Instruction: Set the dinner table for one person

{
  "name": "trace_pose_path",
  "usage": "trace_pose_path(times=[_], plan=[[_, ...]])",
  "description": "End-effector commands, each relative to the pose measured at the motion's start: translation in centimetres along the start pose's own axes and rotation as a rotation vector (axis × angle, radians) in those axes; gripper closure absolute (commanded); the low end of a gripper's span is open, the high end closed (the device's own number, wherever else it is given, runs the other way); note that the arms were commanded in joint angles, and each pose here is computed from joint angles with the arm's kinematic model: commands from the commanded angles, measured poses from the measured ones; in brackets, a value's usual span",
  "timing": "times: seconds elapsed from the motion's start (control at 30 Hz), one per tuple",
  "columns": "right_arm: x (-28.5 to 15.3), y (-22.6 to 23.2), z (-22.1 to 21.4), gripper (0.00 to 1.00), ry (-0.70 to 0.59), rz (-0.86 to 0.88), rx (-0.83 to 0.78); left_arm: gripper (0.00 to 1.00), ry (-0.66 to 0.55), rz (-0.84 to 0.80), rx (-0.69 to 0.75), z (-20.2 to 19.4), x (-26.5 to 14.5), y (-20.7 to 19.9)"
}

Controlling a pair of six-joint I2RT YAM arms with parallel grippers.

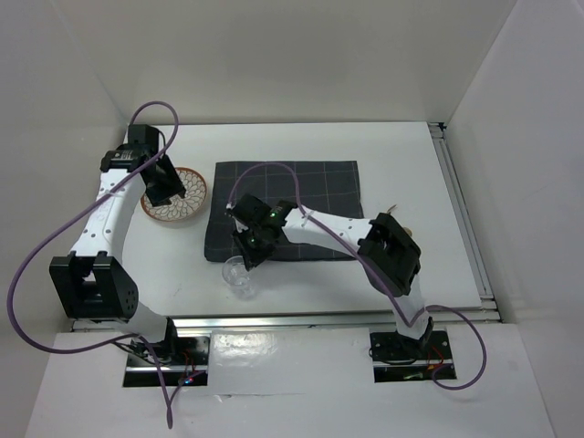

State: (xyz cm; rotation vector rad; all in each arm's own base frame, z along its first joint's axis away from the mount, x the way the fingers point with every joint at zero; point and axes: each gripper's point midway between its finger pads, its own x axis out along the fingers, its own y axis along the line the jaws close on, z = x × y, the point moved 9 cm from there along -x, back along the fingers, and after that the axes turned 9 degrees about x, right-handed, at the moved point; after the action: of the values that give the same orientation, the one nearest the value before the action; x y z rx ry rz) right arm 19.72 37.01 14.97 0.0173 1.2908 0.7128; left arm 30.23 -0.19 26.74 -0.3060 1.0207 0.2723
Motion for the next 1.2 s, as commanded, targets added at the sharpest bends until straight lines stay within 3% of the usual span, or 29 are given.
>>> trace_pose_path(times=[0.0,0.03,0.13,0.27,0.6,0.63,0.87,1.17], plan=[[-2.3,1.9,2.0,0.77,-0.09,0.027,-0.033,0.46,-0.029,-0.022,0.009,0.0,-1.2,0.1],[-2.6,1.7,2.1,0.88,-0.099,-0.005,-0.03,0.46,-0.029,-0.022,0.009,0.0,-1.2,0.1],[-5.0,2.2,3.2,1.0,-0.162,-0.055,-0.029,0.46,-0.034,-0.033,0.008,0.2,-1.4,0.0],[-9.2,-0.4,6.5,1.0,-0.271,-0.173,0.009,0.45,-0.053,-0.051,0.017,0.7,-1.9,-0.2],[-16.2,-18.9,15.5,1.0,-0.47,-0.457,0.489,0.45,-0.048,-0.079,0.01,1.3,-2.1,-0.4],[-16.1,-21.8,15.9,1.0,-0.465,-0.479,0.542,0.45,-0.048,-0.08,0.01,1.3,-2.1,-0.4],[-15.6,-30.2,17.6,1.0,-0.479,-0.524,0.694,0.45,-0.03,-0.073,0.02,0.9,-1.7,-0.3],[-14.6,-34.3,17.4,1.0,-0.477,-0.503,0.765,0.45,-0.012,-0.067,0.02,0.4,-1.3,-0.1]])
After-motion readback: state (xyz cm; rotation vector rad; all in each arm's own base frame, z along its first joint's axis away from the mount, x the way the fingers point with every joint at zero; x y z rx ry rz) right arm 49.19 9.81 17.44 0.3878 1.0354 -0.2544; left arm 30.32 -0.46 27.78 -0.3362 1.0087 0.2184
